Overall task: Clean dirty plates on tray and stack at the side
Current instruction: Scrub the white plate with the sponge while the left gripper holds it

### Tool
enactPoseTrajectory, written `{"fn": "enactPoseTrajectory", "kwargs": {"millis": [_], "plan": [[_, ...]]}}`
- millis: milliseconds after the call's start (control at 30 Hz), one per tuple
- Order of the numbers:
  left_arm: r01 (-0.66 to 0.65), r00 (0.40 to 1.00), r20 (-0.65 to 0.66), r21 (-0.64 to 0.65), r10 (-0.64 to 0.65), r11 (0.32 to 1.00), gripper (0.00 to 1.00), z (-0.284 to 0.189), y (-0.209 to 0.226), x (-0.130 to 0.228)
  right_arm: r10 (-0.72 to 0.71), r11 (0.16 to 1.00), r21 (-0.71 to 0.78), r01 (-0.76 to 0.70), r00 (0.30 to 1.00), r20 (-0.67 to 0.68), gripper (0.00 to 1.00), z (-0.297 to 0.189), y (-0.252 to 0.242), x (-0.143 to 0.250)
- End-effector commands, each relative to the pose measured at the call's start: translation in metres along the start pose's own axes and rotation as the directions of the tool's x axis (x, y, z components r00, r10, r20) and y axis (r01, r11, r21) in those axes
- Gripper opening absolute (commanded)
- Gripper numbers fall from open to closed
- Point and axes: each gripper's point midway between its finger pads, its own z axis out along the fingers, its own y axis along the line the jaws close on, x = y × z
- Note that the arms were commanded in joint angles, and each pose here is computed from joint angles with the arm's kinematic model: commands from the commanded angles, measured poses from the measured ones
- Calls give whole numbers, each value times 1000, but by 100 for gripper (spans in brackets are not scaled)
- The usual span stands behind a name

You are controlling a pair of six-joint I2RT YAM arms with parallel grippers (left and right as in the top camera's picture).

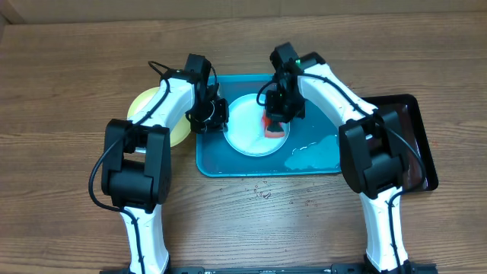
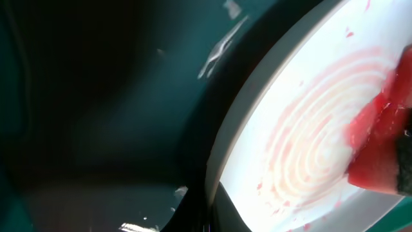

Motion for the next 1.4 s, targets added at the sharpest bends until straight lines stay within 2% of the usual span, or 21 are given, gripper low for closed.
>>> {"fn": "enactPoseTrajectory", "kwargs": {"millis": [0,233,367,533,633,800,1067,1367], "plan": [[-36,998,-40,34,37,999,4,10,-10,10,34,999,2,-34,998,-50,4,27,-9,16],[-43,998,-45,39,44,998,4,11,-13,12,-50,969,-244,38,998,-45,4,27,47,15],[-43,998,-45,72,46,997,4,11,-18,11,-91,963,-261,69,993,-74,4,31,65,31],[-41,998,-40,80,44,996,4,10,-19,9,-92,978,-199,60,983,-158,4,32,55,54],[-33,999,-38,77,36,996,4,10,-17,8,-57,996,-71,45,983,-172,4,25,21,52],[-21,999,-35,77,24,997,4,9,-14,7,11,992,128,4,993,-119,4,10,-31,31],[-20,999,-35,42,21,999,4,9,-8,7,21,955,297,-22,1000,8,4,0,-75,0],[-18,999,-44,25,19,1000,4,9,-5,10,-61,971,239,21,985,160,4,3,-52,-38]]}}
